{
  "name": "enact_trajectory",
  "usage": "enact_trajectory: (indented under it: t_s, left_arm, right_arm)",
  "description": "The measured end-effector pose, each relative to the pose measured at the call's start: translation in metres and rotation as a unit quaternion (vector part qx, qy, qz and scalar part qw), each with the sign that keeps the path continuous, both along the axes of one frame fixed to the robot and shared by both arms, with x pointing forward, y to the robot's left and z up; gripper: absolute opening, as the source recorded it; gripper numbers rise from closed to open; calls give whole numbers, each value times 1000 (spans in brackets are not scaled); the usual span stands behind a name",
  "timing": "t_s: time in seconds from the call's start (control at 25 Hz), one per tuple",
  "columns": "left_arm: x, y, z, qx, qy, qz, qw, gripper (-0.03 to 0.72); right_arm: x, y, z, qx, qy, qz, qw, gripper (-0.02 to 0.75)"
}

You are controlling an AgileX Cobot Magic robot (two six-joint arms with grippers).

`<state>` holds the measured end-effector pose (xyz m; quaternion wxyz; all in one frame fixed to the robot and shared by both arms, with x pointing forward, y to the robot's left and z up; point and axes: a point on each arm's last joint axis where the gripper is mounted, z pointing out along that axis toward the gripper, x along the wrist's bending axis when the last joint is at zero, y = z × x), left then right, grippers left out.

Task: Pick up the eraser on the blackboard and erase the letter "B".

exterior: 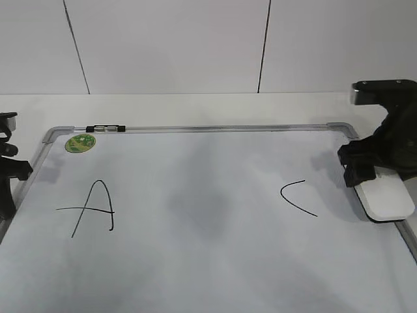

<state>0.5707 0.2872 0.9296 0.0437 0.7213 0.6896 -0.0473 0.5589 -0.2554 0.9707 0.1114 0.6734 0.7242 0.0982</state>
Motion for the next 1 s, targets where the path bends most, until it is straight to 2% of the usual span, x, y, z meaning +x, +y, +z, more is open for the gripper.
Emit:
enact_trajectory:
  t_s: [0.28, 1.0]
  left_arm:
    - [0, 0, 0, -1, 0, 0, 1000, 17]
    - [0, 0, 0, -1, 0, 0, 1000, 17]
  right_arm:
    - [3, 0, -16, -3, 23, 0, 1000, 536]
    - [4, 0, -16, -5, 22, 1, 1000, 536]
